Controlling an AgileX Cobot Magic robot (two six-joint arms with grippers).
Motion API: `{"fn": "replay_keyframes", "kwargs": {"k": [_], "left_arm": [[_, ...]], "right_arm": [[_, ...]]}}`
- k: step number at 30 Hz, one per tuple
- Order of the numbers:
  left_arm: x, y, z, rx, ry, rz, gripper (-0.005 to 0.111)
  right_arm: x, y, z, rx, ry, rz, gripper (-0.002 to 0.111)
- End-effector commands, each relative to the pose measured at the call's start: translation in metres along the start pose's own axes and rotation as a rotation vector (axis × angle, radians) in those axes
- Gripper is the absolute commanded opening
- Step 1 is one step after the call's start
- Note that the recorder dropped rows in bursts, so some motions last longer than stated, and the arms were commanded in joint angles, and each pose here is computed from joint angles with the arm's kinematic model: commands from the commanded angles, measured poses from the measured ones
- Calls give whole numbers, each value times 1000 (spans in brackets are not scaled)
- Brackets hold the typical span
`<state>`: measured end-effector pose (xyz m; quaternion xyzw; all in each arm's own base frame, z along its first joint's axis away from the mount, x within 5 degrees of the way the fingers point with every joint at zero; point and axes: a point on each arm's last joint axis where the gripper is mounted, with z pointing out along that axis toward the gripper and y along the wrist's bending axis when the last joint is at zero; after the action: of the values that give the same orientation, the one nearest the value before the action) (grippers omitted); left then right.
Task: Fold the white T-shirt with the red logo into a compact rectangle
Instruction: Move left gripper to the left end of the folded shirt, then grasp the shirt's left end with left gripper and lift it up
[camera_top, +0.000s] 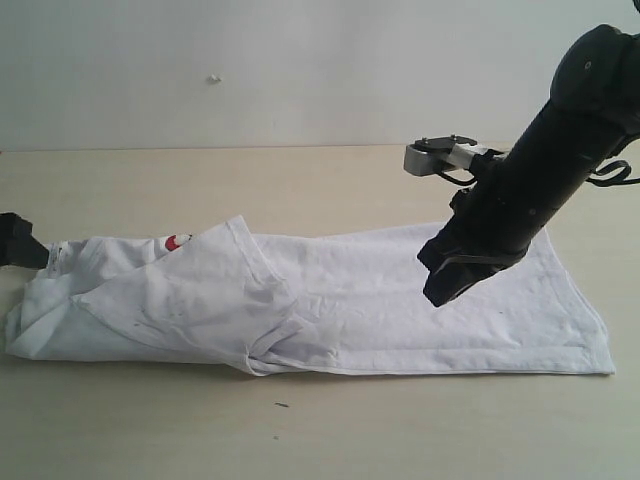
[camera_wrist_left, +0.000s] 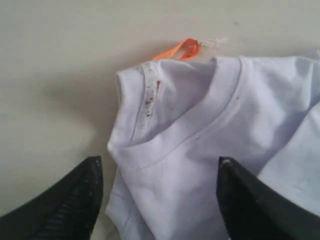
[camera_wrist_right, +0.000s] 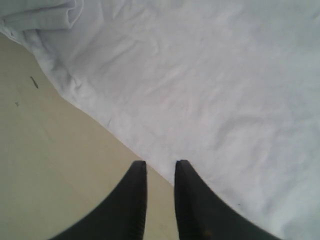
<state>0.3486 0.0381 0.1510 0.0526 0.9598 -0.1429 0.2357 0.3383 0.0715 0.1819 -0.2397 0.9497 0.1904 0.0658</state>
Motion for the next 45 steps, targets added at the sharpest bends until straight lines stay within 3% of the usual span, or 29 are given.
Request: {"fn": "replay_keyframes", "kwargs": {"k": [1,8,13,20,24,32,37,39,41,45], "left_arm": [[6,3,9,17,40,-24,67],[20,6,31,71,136,-108,67],[9,11,25,77,116,-122,67],[16,28,23,75,132,-177,67],[21,25,31,144,176,-209,66],[36,13,49,447,381,-183,66],[40,12,54,474,397,-186,65],[39,12,54,479,392,-176,56],[39,11,54,482,388,-181,40],[38,11,54,485,381,-188,0]], "right_arm": [[-1,2,-6,-5,-12,-19,22],[1,4,-6,-23,9,-19,22],[1,4,-6,-24,11,-19,22],[1,4,-6,-25,10,-18,22],[1,4,-6,-25,10,-18,22],[1,4,-6,-26,13,-19,22],[1,4,-6,-28,15,-19,22],[1,4,-6,-28,15,-19,22],[1,4,-6,-28,15,-19,22],[1,4,-6,-28,15,-19,22]]}}
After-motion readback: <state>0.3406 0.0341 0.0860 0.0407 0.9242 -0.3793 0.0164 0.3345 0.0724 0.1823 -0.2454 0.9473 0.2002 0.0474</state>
